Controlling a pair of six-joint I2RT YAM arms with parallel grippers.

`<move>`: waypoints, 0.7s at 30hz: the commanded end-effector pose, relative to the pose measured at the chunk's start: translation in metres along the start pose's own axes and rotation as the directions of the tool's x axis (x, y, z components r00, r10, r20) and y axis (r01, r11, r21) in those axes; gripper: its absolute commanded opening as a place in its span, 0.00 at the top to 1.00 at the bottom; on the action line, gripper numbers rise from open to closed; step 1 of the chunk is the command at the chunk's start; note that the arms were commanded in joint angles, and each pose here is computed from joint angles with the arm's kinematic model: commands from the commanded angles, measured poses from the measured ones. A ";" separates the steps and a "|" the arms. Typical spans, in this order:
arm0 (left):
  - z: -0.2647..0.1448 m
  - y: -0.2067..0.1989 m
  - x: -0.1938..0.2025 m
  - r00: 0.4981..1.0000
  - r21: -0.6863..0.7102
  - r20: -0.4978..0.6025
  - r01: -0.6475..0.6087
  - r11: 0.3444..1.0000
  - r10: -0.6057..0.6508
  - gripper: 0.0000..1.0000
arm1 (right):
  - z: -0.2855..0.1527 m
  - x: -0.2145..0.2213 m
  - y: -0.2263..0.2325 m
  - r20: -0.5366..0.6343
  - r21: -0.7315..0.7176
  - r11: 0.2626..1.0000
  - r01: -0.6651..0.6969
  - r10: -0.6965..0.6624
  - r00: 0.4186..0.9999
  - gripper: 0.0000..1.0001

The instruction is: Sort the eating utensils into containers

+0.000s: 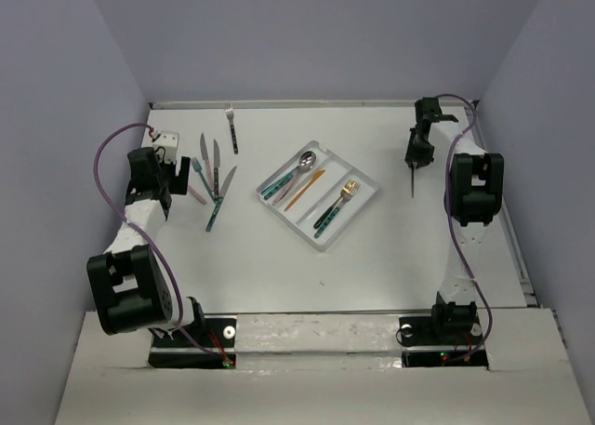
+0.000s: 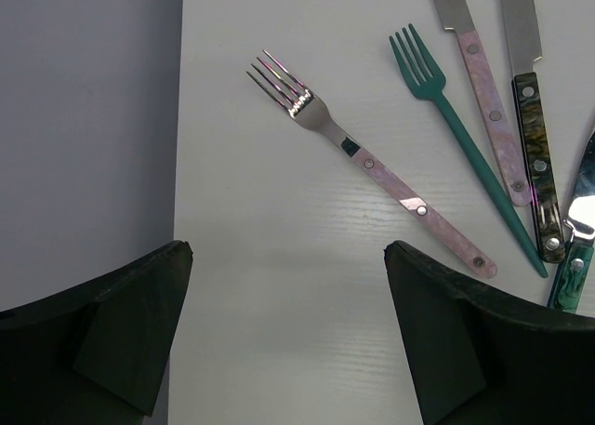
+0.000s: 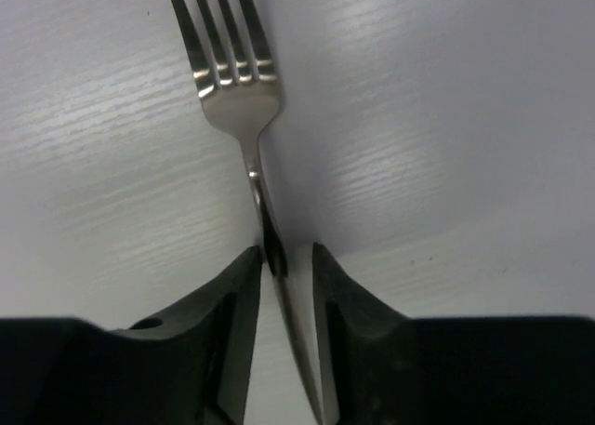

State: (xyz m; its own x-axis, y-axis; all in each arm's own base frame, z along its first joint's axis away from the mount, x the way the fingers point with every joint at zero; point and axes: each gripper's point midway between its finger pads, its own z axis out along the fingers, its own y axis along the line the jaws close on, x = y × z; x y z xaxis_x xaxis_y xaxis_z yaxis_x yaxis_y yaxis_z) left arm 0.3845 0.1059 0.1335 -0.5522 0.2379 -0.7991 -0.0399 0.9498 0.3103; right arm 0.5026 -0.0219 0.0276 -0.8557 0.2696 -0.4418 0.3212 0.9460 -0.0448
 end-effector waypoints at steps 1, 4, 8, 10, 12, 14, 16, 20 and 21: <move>-0.003 0.009 -0.006 1.000 -0.035 0.028 -0.005 0.999 0.006 0.01 | 0.010 0.008 -0.006 -0.029 0.022 1.000 -0.013 0.013 0.999 0.80; -0.004 0.009 -0.007 0.999 -0.037 0.032 -0.006 0.999 0.007 0.01 | 0.007 0.008 -0.005 -0.012 0.006 1.000 -0.025 0.025 1.000 1.00; -0.004 0.009 -0.007 0.999 -0.035 0.033 -0.006 0.999 0.007 0.01 | -0.023 -0.005 0.001 0.061 -0.051 0.995 -0.088 0.091 0.994 1.00; -0.004 0.009 -0.007 0.999 -0.034 0.034 -0.006 0.999 0.007 0.01 | -0.065 -0.018 0.016 0.138 -0.187 0.966 -0.179 0.206 0.969 1.00; -0.003 0.007 -0.008 0.999 -0.025 0.035 -0.004 1.000 0.005 0.01 | -0.143 -0.046 0.041 0.263 -0.425 0.883 -0.199 0.330 0.906 1.00; -0.002 0.006 -0.008 0.999 -0.017 0.033 -0.003 1.000 0.003 0.01 | -0.169 -0.010 0.071 0.218 -0.546 0.798 -0.256 0.430 0.876 1.00; -0.001 0.006 -0.007 1.000 -0.016 0.031 0.001 1.000 0.000 0.01 | -0.216 -0.005 0.096 0.304 -0.641 0.735 -0.223 0.510 0.805 1.00; 0.000 0.001 -0.009 1.000 0.012 0.030 0.007 1.000 -0.007 0.01 | -0.273 0.050 0.150 0.204 -0.783 0.573 -0.243 0.605 0.770 1.00; 0.000 0.001 -0.008 1.000 0.014 0.027 0.008 1.000 -0.008 0.01 | -0.263 0.067 0.157 0.158 -0.781 0.561 -0.274 0.602 0.783 1.00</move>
State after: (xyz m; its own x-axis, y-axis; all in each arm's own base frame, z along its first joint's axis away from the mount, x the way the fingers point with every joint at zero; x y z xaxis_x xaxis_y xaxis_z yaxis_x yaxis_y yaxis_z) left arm 0.3844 0.1051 0.1326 -0.5533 0.2377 -0.7984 -0.0357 0.9508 0.3078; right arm 0.3959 0.1312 0.2085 -0.4751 0.5809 -0.6610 0.1600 0.7956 0.5843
